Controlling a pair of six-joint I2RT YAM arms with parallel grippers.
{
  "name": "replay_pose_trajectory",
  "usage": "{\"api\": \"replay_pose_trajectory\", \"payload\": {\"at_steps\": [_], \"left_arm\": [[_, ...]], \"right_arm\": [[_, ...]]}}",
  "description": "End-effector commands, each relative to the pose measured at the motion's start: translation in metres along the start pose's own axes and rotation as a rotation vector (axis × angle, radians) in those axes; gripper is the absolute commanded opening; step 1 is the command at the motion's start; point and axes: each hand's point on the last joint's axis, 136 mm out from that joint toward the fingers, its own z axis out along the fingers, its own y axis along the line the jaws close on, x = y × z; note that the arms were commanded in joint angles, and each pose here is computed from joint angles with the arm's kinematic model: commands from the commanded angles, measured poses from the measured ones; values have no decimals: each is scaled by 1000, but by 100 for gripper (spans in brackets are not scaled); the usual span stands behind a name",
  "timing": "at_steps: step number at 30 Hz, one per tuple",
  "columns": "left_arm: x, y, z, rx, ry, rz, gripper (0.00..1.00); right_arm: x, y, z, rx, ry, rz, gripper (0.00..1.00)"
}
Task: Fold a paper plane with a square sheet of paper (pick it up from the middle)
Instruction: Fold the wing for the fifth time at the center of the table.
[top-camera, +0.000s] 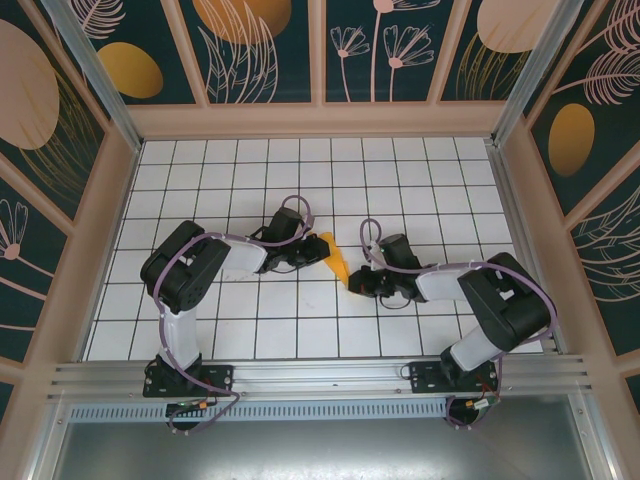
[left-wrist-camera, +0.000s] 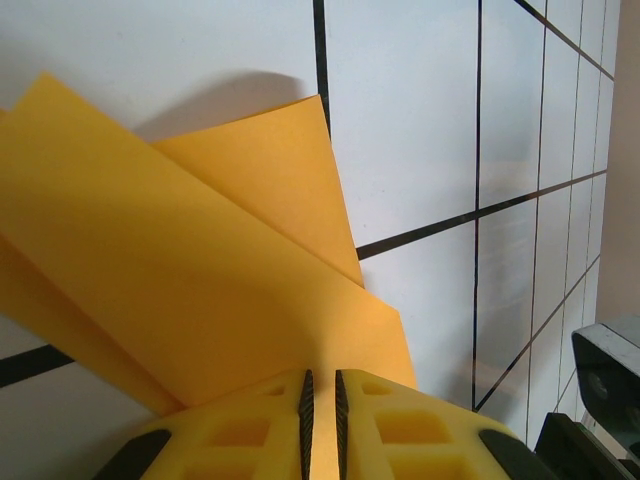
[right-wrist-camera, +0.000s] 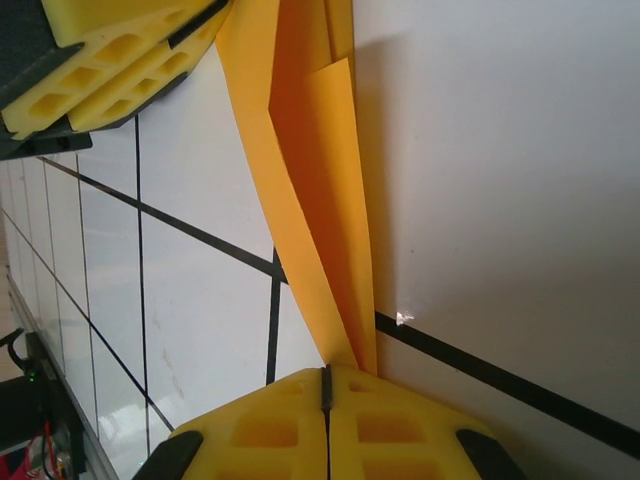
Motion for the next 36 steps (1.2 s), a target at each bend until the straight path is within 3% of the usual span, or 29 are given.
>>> {"api": "replay_pose_trajectory", "payload": {"at_steps": [1, 25, 36], "left_arm": [[40, 92, 15, -281, 82, -71, 18], [36, 92, 15, -280, 82, -65, 18], [7, 92, 7, -289, 11, -59, 19]], "right_arm": [[61, -44, 1, 123, 180, 166, 8], [61, -46, -14, 142, 190, 179, 10], [72, -58, -17, 181, 218, 177, 8]]}}
